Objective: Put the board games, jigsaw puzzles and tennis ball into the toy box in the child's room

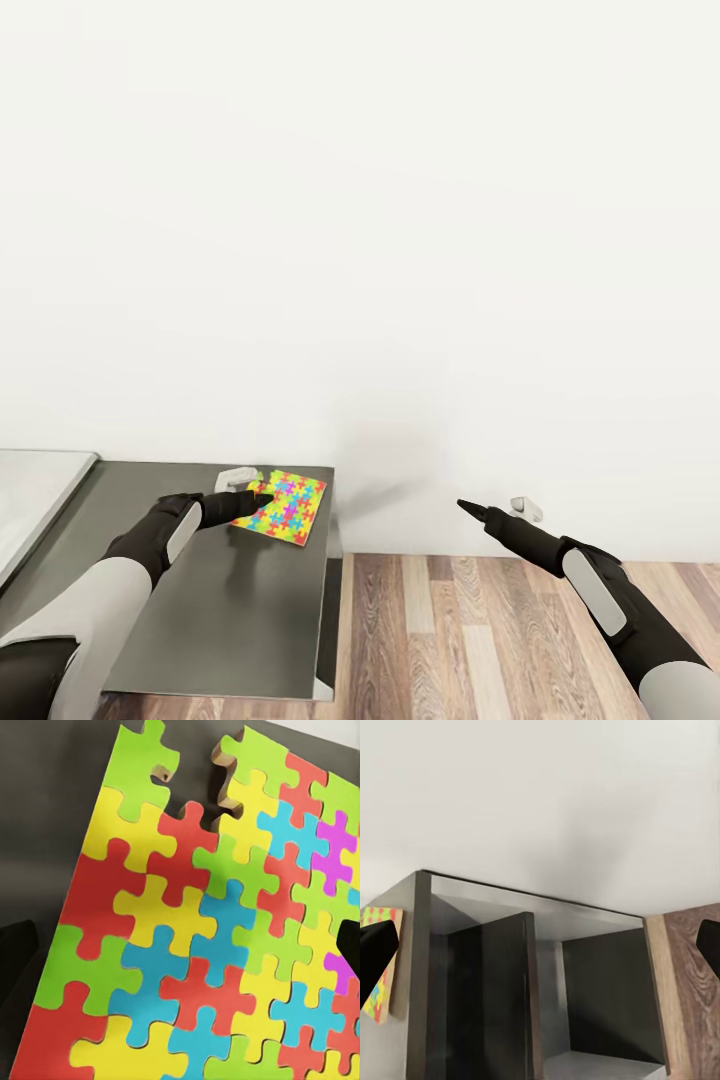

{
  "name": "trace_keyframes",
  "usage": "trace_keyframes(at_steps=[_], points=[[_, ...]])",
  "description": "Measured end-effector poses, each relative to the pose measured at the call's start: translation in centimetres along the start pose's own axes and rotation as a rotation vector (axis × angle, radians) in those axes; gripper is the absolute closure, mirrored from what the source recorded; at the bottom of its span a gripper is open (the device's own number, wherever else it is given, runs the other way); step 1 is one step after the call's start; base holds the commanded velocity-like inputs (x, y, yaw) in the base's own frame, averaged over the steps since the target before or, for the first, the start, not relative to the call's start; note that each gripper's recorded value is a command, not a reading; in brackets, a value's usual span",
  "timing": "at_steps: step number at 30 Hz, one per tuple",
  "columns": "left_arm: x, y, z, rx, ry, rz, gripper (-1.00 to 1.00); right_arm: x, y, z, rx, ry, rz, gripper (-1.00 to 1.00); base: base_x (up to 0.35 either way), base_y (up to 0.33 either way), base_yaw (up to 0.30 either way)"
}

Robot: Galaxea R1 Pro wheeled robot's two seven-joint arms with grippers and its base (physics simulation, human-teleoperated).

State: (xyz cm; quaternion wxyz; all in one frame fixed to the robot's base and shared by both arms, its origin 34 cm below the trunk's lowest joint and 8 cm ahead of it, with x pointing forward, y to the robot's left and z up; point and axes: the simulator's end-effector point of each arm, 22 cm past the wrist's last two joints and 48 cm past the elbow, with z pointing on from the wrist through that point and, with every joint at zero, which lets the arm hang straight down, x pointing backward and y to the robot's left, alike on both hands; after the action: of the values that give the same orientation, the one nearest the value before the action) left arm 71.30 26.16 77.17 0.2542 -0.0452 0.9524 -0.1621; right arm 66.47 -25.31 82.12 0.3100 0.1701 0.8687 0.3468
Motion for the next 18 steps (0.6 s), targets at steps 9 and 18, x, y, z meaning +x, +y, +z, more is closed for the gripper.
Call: trace_keyframes(at_steps=[9, 18], points=[[0.11, -0.07, 0.04, 0.001, 0.002, 0.0, -1.0, -0.01, -0.01, 0.0, 0.0, 0.0, 0.0, -1.0, -0.064, -0.102, 0.0], [0.14, -0.12, 0.06, 0.002, 0.002, 0.001, -1.0, 0.02, 0.01, 0.01, 0.0, 0.001, 0.0, -1.0, -0.058, -0.093, 0.0]])
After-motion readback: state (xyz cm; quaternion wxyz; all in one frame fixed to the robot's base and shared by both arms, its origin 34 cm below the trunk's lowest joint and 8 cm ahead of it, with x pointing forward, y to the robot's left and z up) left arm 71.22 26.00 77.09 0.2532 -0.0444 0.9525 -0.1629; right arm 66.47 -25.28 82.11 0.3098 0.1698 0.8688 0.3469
